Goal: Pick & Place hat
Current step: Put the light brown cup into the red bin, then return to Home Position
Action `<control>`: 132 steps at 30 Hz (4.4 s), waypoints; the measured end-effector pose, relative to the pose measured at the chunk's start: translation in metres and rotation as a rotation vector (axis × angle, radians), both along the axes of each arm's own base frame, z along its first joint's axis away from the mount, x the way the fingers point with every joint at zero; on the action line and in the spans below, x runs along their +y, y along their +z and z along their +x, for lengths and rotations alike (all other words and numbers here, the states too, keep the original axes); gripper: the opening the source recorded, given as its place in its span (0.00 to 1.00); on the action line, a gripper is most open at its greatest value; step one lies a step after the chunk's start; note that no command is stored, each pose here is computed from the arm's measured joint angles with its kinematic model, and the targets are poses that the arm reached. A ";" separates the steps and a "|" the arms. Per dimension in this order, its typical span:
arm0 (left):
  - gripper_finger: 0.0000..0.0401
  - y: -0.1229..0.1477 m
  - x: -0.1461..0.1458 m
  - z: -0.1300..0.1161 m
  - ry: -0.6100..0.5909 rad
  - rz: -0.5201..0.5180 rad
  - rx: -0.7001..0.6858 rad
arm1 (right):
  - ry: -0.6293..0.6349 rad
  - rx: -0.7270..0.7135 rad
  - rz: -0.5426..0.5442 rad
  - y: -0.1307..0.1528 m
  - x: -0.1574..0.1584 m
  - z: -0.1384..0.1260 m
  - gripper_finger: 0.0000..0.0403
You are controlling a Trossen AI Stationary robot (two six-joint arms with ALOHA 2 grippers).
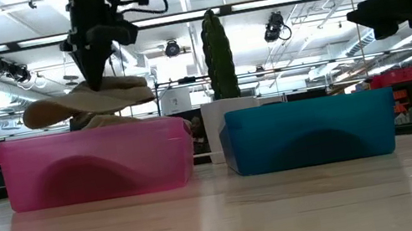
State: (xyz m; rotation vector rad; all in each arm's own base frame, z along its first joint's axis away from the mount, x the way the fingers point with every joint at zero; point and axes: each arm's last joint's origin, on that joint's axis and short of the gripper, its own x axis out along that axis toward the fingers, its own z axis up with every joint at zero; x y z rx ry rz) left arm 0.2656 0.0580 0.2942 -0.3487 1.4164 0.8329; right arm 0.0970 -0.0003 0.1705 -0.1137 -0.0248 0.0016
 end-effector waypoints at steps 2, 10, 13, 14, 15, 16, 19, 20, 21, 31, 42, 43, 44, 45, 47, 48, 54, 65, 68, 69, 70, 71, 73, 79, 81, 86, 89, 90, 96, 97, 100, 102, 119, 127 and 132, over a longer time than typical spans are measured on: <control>0.01 0.000 -0.009 0.002 0.025 -0.008 -0.020 | 0.000 0.000 0.000 0.000 0.000 0.000 0.38; 0.01 0.000 -0.044 0.009 0.126 -0.043 -0.124 | 0.000 0.000 0.000 0.000 0.000 0.000 0.38; 0.01 0.000 -0.056 0.017 0.130 -0.051 -0.210 | -0.001 0.000 0.000 0.000 0.000 0.000 0.38; 0.01 0.000 -0.060 0.020 0.130 -0.056 -0.244 | 0.000 0.000 0.000 0.000 0.000 0.000 0.38; 0.01 0.001 -0.063 0.022 0.135 -0.061 -0.278 | 0.000 0.000 0.000 0.000 0.000 0.000 0.38; 0.01 0.001 -0.065 0.025 0.141 -0.066 -0.307 | 0.000 0.000 0.000 0.000 0.000 0.000 0.38; 0.01 0.000 -0.072 0.032 0.148 -0.078 -0.359 | 0.000 0.000 0.000 0.000 0.000 0.000 0.38; 0.01 -0.001 -0.074 0.033 0.153 -0.079 -0.362 | 0.000 0.000 0.000 0.000 0.000 0.000 0.38; 0.01 -0.003 -0.075 0.034 0.165 -0.081 -0.363 | 0.000 -0.001 0.000 0.000 0.000 0.000 0.38; 0.01 -0.014 -0.090 0.051 0.172 -0.107 -0.435 | 0.000 -0.001 0.000 0.000 0.000 0.000 0.38; 0.00 -0.018 -0.100 0.047 0.248 -0.103 -0.398 | 0.000 0.003 0.000 0.000 0.000 0.000 0.38; 0.00 -0.018 -0.100 0.046 0.262 -0.103 -0.396 | 0.000 0.004 0.000 0.000 0.000 0.000 0.38; 0.00 -0.018 -0.101 0.045 0.267 -0.104 -0.388 | 0.000 0.004 0.000 0.000 0.000 0.000 0.38; 0.00 -0.020 -0.103 0.045 0.265 -0.105 -0.377 | 0.000 0.004 0.000 0.000 0.000 0.000 0.38; 0.00 -0.023 -0.105 0.046 0.263 -0.100 -0.366 | 0.000 0.003 0.000 0.000 0.000 0.000 0.38; 0.00 -0.024 -0.106 0.046 0.272 -0.094 -0.357 | 0.000 0.003 0.000 0.000 0.000 0.000 0.38; 0.00 -0.045 -0.106 0.054 0.285 -0.083 -0.262 | 0.000 0.003 0.000 0.000 0.000 0.000 0.38; 0.01 -0.088 -0.091 0.078 0.278 -0.078 -0.155 | 0.000 0.003 0.000 0.000 0.000 0.000 0.38; 0.01 -0.100 -0.087 0.084 0.258 -0.088 -0.124 | 0.000 0.002 0.000 0.000 0.000 0.000 0.38; 0.01 -0.103 -0.086 0.085 0.255 -0.093 -0.116 | 0.000 0.002 0.000 0.000 0.000 0.000 0.38; 0.01 -0.106 -0.086 0.087 0.257 -0.096 -0.112 | 0.000 0.002 0.000 0.000 0.000 0.000 0.38; 0.01 -0.108 -0.085 0.088 0.260 -0.097 -0.109 | 0.000 0.002 0.000 0.000 0.000 0.000 0.38; 0.01 -0.112 -0.085 0.089 0.258 -0.098 -0.102 | 0.000 0.002 0.000 0.000 0.000 0.000 0.38; 0.01 -0.115 -0.086 0.090 0.241 -0.122 -0.096 | 0.000 0.002 0.000 0.000 0.000 0.000 0.38; 0.01 -0.115 -0.088 0.090 0.237 -0.122 -0.096 | -0.001 0.002 0.000 0.000 0.000 0.000 0.38; 0.01 -0.113 -0.088 0.090 0.212 -0.128 -0.096 | 0.000 0.002 0.000 0.000 0.000 0.000 0.38; 0.03 -0.109 -0.088 0.089 0.208 -0.144 -0.100 | 0.000 0.001 0.000 0.000 0.000 0.000 0.38; 0.05 -0.107 -0.089 0.089 0.197 -0.150 -0.098 | 0.000 0.002 0.000 0.000 0.000 0.000 0.38; 0.16 -0.092 -0.092 0.094 0.128 -0.176 -0.098 | 0.000 0.002 0.000 0.000 0.000 0.000 0.38; 0.18 -0.090 -0.093 0.096 0.126 -0.180 -0.110 | 0.000 0.002 0.000 0.000 0.000 0.000 0.38; 0.26 -0.079 -0.093 0.100 0.124 -0.183 -0.130 | 0.000 0.002 0.000 0.000 0.000 0.000 0.38; 0.30 -0.072 -0.093 0.101 0.117 -0.180 -0.136 | 0.000 0.002 0.000 0.000 0.000 0.000 0.38; 0.19 -0.045 -0.086 0.099 0.083 -0.011 -0.114 | 0.000 0.002 0.000 0.000 0.000 0.000 0.38; 0.01 -0.044 -0.080 0.119 -0.049 0.004 -0.259 | 0.000 0.002 0.000 0.000 0.000 0.000 0.38; 0.01 -0.053 -0.070 0.129 -0.068 -0.041 -0.302 | 0.000 0.001 0.000 0.000 0.000 0.000 0.38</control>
